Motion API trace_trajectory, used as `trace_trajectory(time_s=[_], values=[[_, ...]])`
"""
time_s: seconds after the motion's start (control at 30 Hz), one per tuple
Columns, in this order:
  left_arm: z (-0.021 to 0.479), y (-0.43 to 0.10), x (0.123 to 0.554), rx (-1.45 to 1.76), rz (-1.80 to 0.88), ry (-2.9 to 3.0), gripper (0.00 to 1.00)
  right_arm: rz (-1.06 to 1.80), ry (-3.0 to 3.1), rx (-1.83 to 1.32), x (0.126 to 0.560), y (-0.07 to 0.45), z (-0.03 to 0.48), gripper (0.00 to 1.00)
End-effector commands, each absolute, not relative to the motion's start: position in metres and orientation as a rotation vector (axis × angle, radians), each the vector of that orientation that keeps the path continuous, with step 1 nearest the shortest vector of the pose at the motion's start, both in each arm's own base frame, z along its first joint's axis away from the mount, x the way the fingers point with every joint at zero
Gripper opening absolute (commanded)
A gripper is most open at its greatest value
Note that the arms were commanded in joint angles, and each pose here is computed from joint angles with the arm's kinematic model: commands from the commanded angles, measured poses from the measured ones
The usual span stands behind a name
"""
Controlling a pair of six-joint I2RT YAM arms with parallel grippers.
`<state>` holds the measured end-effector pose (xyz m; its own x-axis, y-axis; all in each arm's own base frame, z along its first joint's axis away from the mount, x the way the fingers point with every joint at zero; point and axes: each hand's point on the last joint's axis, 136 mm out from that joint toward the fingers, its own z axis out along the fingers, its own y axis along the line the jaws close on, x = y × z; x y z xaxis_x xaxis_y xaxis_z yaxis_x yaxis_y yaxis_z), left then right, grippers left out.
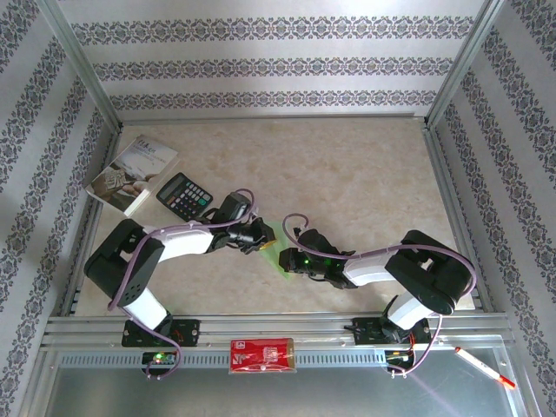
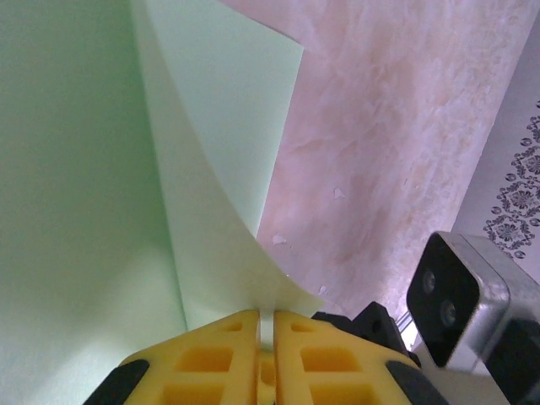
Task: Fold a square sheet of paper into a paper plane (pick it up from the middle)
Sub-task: Fourth fold the wing at the center of the table.
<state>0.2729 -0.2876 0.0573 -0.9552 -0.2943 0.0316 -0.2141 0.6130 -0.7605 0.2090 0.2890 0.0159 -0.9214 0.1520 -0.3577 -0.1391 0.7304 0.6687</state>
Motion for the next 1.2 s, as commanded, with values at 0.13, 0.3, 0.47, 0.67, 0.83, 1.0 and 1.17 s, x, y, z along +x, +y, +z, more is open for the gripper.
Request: trace_trajectory(time_s=[0.13, 0.3, 0.47, 0.67, 0.83, 1.0, 1.17], values=[[0.061, -0.311, 0.280, -0.316, -1.366, 2.715, 0.11, 0.892, 2.688, 0.047, 0.192, 0.266, -0.024, 0.10], [0.054, -0.314, 0.282, -0.314, -1.366, 2.731, 0.11, 0.885, 2.690, 0.044, 0.191, 0.265, -0.025, 0.11], [0.045, -0.312, 0.281, -0.322, -1.349, 2.750, 0.11, 0.879, 2.691, 0.044, 0.191, 0.264, -0.025, 0.12], [0.037, -0.303, 0.282, -0.326, -1.296, 2.773, 0.11, 0.876, 2.690, 0.040, 0.192, 0.263, -0.024, 0.13], [0.029, -0.297, 0.281, -0.350, -1.277, 2.785, 0.11, 0.872, 2.693, 0.038, 0.191, 0.263, -0.024, 0.13], [0.025, -0.292, 0.280, -0.359, -1.259, 2.787, 0.11, 0.881, 2.687, 0.012, 0.191, 0.265, -0.021, 0.15], [0.021, -0.289, 0.277, -0.372, -1.270, 2.779, 0.11, 0.877, 2.664, -0.034, 0.192, 0.265, -0.012, 0.16]])
